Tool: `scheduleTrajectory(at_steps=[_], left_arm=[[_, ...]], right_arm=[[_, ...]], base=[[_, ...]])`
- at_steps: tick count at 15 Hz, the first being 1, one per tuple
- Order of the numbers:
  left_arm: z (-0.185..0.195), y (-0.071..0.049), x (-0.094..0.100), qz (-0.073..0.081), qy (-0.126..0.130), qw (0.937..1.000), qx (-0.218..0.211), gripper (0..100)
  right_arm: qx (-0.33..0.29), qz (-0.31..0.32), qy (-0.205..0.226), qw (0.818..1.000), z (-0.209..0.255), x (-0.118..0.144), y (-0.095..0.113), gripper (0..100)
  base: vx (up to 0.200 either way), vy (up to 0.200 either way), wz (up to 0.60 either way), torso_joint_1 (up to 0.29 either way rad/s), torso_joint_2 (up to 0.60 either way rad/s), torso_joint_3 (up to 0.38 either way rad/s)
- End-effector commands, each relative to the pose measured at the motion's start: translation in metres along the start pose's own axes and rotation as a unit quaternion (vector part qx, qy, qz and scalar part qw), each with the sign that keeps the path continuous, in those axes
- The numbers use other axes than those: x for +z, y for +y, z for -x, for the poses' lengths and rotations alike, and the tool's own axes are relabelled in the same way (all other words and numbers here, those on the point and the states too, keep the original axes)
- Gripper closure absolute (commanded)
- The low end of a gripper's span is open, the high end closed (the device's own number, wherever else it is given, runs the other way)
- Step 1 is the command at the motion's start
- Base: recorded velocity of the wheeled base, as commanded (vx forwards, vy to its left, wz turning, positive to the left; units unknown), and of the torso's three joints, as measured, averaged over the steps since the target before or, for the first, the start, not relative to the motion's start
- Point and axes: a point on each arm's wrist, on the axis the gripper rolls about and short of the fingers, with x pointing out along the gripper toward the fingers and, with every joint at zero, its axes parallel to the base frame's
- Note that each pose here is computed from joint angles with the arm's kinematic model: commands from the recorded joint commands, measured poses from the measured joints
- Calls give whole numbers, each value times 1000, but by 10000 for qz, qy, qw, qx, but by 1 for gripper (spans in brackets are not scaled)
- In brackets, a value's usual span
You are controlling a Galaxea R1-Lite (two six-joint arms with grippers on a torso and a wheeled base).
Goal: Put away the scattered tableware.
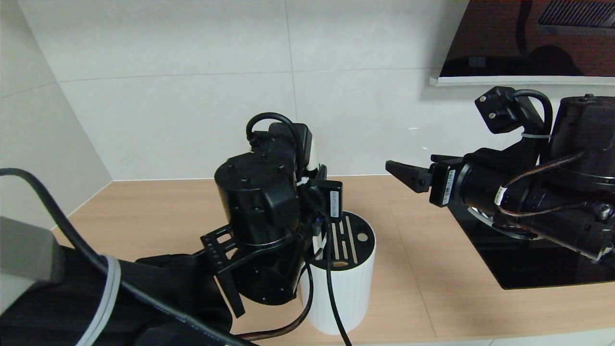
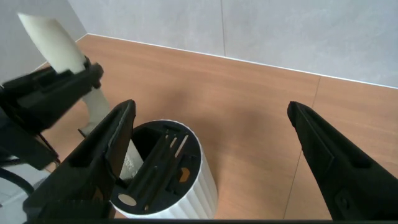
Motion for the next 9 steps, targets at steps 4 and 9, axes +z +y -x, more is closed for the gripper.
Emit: scheduleTrajectory(at_steps=[4, 9], left_arm=[[-6, -9, -27, -61, 307, 9995, -52, 100], [-10, -13, -47, -128, 528, 9985, -26, 100]], right_arm=[[-4, 12, 27, 10000, 0, -2, 0, 0], [-4, 12, 27, 10000, 0, -2, 0, 0]], base=[[0, 0, 0, 0, 0, 0], [0, 0, 0, 0, 0, 0]])
